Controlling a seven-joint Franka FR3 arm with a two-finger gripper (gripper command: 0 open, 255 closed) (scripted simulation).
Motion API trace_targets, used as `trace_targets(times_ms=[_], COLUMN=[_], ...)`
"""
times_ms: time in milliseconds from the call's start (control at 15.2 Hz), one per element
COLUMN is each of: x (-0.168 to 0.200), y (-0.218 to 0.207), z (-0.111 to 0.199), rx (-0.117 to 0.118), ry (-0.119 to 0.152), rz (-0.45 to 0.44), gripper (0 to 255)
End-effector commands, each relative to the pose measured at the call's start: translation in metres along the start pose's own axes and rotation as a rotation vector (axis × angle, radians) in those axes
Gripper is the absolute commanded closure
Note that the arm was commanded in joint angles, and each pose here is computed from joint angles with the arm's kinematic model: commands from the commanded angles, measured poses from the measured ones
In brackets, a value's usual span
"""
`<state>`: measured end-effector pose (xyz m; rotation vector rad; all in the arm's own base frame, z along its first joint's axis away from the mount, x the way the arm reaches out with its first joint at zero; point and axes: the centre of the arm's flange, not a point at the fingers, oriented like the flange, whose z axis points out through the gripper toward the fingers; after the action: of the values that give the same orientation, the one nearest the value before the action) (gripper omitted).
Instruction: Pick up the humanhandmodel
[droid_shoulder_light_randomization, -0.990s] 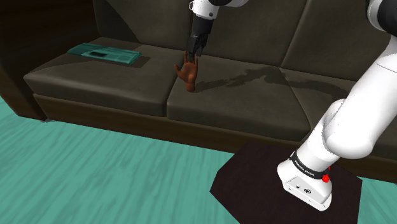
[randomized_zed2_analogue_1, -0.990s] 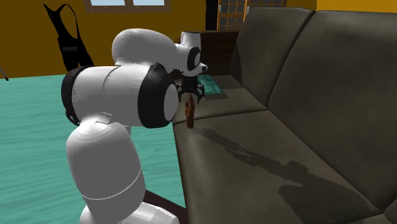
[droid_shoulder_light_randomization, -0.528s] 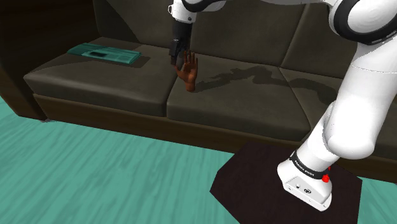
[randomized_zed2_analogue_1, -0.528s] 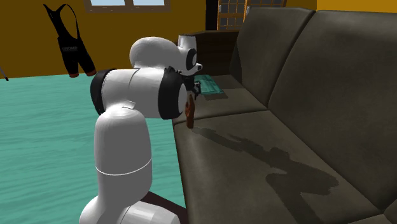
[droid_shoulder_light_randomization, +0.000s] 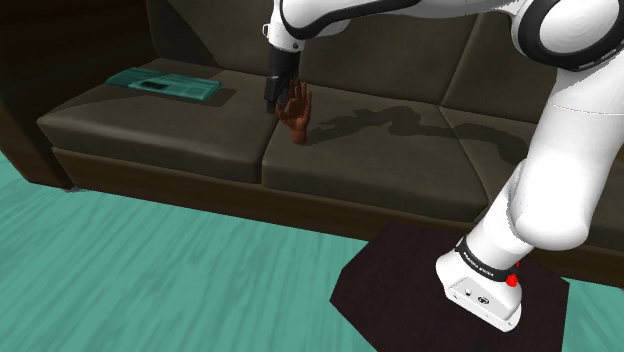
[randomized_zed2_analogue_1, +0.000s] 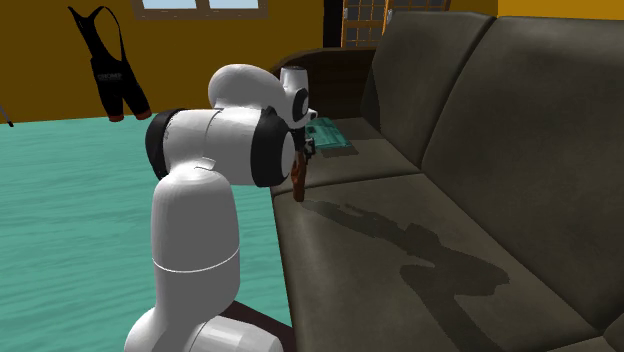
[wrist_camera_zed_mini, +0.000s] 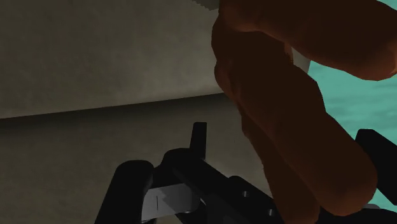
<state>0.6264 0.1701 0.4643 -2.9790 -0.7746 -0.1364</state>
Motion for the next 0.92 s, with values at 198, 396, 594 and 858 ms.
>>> trace_targets(times_ms=[198,396,594,858], x=[0.0,0.0,0.0,0.002], y=[0.0,0.0,0.0,0.0], z=[0.001,0.001,0.001,-0.02], rx=[0.0,0.0,0.0,0.0], ry=[0.0,0.0,0.0,0.0], rz=[0.0,0.0,0.0,0.0], gripper=[255,255,255,255])
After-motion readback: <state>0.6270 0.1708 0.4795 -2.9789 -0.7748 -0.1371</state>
